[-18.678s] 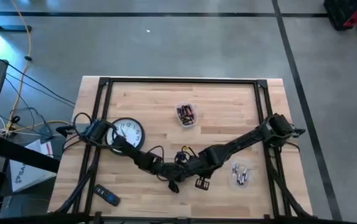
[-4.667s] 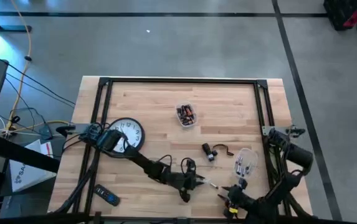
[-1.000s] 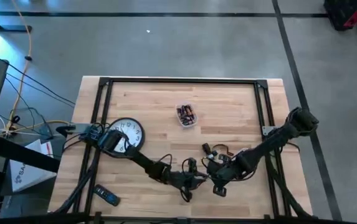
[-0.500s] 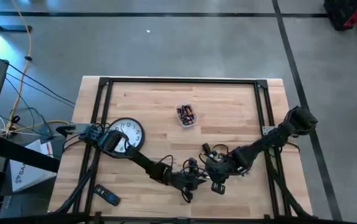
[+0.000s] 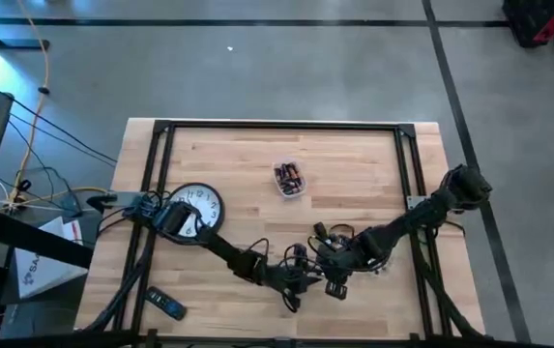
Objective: Insert battery
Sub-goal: Insert the silver battery into the battery holder
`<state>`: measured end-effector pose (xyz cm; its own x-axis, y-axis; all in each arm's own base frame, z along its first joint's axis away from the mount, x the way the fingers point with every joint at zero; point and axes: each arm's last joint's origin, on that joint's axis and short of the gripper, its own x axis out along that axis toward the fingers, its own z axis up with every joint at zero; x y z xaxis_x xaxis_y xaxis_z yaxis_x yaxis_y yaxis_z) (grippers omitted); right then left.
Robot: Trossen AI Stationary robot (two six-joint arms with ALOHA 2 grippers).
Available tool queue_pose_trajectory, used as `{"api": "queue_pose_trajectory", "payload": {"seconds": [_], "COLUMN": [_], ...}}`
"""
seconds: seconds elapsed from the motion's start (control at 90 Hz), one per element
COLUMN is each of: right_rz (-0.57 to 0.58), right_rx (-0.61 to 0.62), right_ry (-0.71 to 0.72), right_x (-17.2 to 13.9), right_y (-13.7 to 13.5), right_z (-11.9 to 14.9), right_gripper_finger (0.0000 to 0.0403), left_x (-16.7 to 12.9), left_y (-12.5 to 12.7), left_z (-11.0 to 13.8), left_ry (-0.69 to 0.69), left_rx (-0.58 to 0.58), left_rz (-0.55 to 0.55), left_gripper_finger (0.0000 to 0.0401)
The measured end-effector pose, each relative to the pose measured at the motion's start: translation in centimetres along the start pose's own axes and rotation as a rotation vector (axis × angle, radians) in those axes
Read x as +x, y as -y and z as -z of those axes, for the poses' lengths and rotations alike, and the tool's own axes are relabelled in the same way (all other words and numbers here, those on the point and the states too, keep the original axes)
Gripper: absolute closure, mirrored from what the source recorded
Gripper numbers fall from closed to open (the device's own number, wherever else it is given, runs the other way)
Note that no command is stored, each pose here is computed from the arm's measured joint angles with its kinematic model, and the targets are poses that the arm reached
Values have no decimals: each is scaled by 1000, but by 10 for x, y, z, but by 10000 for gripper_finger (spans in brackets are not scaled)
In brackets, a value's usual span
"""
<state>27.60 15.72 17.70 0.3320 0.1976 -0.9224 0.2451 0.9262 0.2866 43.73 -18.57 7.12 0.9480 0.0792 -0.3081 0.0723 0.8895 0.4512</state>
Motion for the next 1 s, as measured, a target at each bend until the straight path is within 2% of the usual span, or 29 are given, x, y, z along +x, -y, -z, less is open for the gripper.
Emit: {"api": "queue_pose_trajectory", "payload": {"seconds": [0.133, 0.411, 0.522, 0.644, 0.756, 0.878, 1.0], "right_rz": [4, 10, 62, 173, 199, 201, 197], "right_rx": [-11, -18, -44, -78, -120, -120, -104], "right_ry": [-5, -15, -5, -16, -9, -27, -27], "right_x": [0, -2, -16, -36, -42, -36, -28], "right_y": [0, -2, -13, -22, -31, -32, -29], "right_z": [1, 3, 0, 3, 11, 22, 29], "right_gripper_finger": [307, 304, 304, 304, 304, 318, 348], "left_x": [0, 0, 1, 1, 1, 1, 0], "left_y": [0, -1, -1, -1, -1, -1, 1], "left_z": [0, 0, 1, 1, 1, 0, -1], "left_ry": [-1, -1, -4, -4, -3, 0, 9], "left_rx": [0, -4, -6, -6, -6, -5, 9], "left_rz": [-1, 1, 2, 3, 3, 2, 1], "left_gripper_finger": [330, 330, 330, 330, 330, 330, 330]}}
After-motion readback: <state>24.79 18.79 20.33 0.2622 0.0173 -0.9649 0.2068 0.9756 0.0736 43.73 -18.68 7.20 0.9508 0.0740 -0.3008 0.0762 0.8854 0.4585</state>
